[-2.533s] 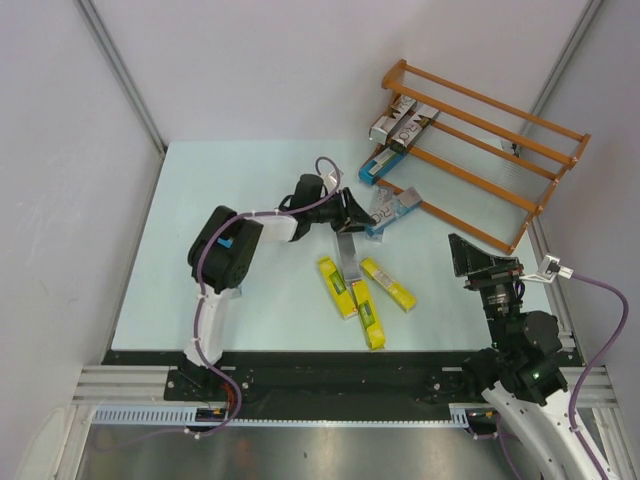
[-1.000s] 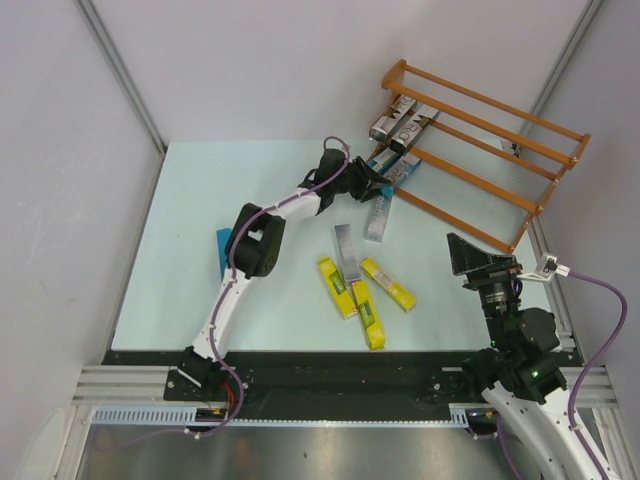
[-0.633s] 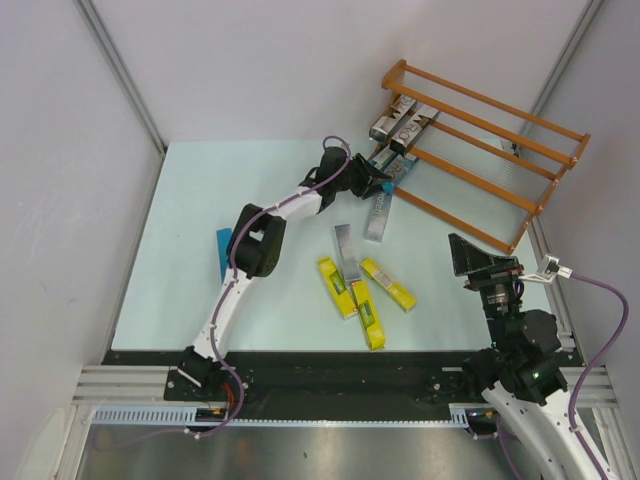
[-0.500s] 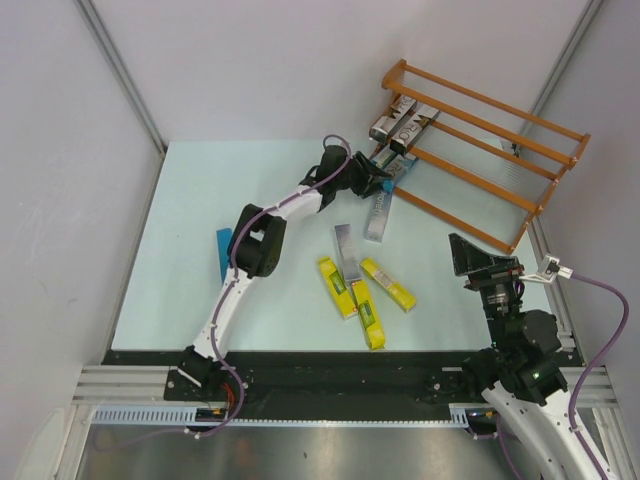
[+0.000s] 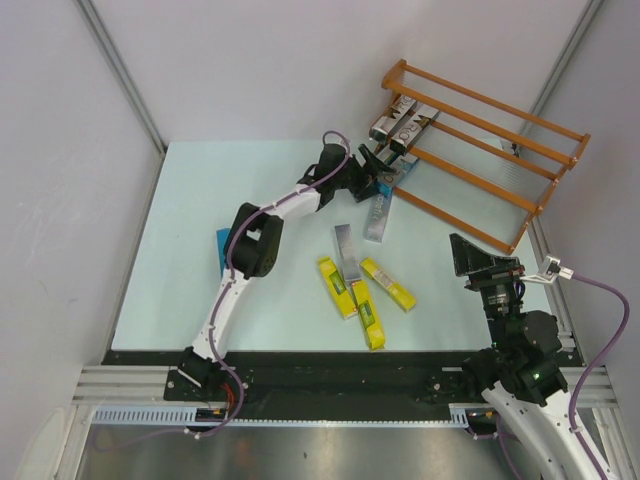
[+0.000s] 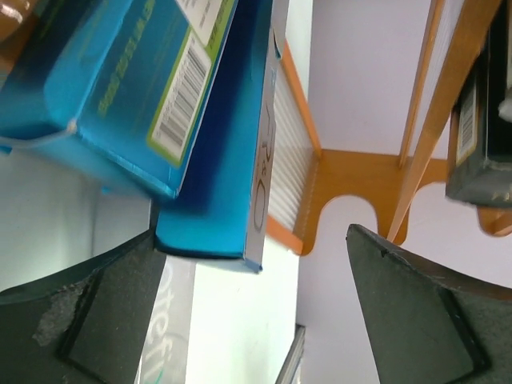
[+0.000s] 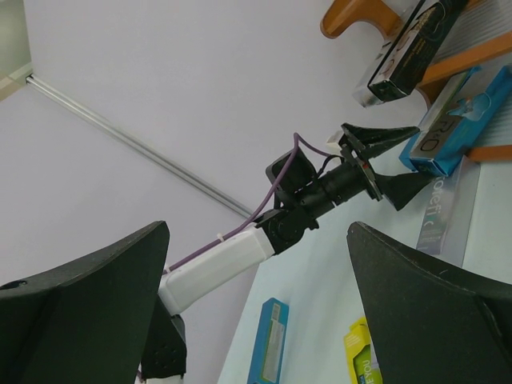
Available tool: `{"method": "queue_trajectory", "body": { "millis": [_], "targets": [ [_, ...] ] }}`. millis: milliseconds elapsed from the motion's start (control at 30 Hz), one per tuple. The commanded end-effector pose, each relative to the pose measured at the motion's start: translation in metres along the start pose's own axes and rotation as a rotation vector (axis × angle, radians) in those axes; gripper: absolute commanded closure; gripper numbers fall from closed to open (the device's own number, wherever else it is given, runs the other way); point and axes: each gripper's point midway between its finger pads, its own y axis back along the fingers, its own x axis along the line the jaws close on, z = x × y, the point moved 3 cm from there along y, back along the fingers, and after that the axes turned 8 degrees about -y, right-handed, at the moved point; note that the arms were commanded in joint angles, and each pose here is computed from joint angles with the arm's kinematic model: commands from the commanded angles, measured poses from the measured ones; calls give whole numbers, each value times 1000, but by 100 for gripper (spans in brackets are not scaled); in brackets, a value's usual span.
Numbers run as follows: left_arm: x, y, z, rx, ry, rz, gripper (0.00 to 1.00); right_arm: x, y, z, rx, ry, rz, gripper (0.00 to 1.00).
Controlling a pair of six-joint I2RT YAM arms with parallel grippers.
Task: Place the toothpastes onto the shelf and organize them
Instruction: Place the toothpaste on the shelf.
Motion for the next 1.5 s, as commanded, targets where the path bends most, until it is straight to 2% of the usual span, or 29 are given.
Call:
{"method": "queue_trajectory", "body": {
  "millis": [0, 400, 567, 600, 733, 833, 1233, 1467],
  "targets": [
    [-24, 26, 5, -10, -84, -8, 1, 21, 3, 17, -50, -14, 51, 0],
    [-10, 27, -20, 43, -103, 3, 2, 15, 4, 14, -36, -10, 26, 0],
    [-15, 25, -16, 31, -100, -10, 26, 15, 3, 13, -35, -9, 21, 0],
    [-17, 24, -14, 26, -94, -12, 34, 13, 2, 12, -34, -7, 15, 0],
    [-31, 16, -15, 12, -67, -59, 49, 12, 1, 12, -32, -6, 10, 0],
    [-42, 10, -17, 6, -73, -68, 51, 13, 2, 13, -36, -3, 13, 0],
    [-33, -8, -15, -29, 53, -83, 50, 12, 3, 15, -46, 4, 8, 0],
    [-35, -11, -14, -31, 41, -103, 50, 12, 4, 15, -48, 4, 12, 0]
  ]
}}
